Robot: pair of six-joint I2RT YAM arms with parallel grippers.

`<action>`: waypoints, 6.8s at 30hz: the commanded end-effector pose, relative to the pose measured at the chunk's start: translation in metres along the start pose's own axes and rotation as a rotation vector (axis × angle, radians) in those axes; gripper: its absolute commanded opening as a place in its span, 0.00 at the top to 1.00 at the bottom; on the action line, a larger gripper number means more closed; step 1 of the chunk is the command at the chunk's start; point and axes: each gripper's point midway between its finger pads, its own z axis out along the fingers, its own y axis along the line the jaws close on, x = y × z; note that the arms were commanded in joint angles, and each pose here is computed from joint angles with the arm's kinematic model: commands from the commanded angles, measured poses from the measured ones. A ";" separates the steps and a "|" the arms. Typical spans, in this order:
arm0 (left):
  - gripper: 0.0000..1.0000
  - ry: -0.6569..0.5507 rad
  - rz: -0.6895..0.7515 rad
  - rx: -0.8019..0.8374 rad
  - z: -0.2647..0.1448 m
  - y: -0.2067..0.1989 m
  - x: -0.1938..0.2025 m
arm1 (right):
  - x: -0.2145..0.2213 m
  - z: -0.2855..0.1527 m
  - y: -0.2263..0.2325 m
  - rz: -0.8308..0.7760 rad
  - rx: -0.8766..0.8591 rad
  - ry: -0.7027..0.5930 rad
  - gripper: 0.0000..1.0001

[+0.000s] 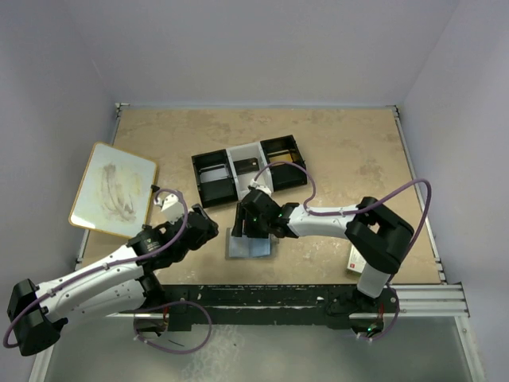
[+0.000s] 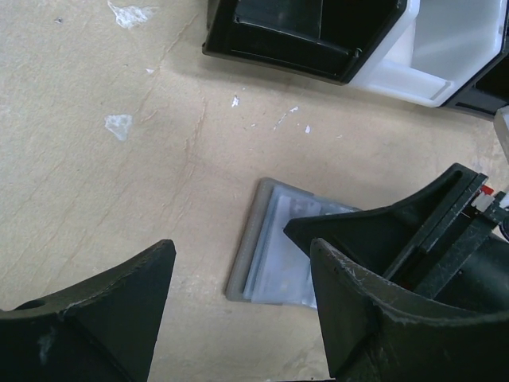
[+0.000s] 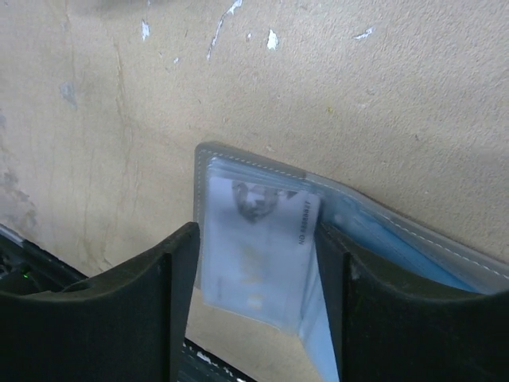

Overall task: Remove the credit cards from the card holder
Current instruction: Adjust the card holder at the center of the board.

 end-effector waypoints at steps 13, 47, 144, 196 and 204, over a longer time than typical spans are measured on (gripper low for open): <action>0.35 -0.032 -0.036 0.012 -0.001 -0.004 -0.007 | 0.017 0.016 -0.049 -0.070 0.269 0.013 0.29; 0.35 -0.116 -0.082 -0.038 -0.016 0.015 -0.029 | 0.026 0.015 -0.049 -0.187 0.452 -0.001 0.39; 0.72 0.185 -0.016 0.206 0.015 -0.026 0.055 | 0.041 0.018 -0.042 0.038 0.060 0.128 0.42; 0.63 0.430 0.117 0.388 0.032 -0.105 0.106 | -0.033 -0.097 -0.077 0.290 0.127 -0.329 0.26; 0.51 0.466 0.140 0.430 0.029 -0.122 0.111 | -0.034 -0.113 -0.079 0.374 0.013 -0.400 0.26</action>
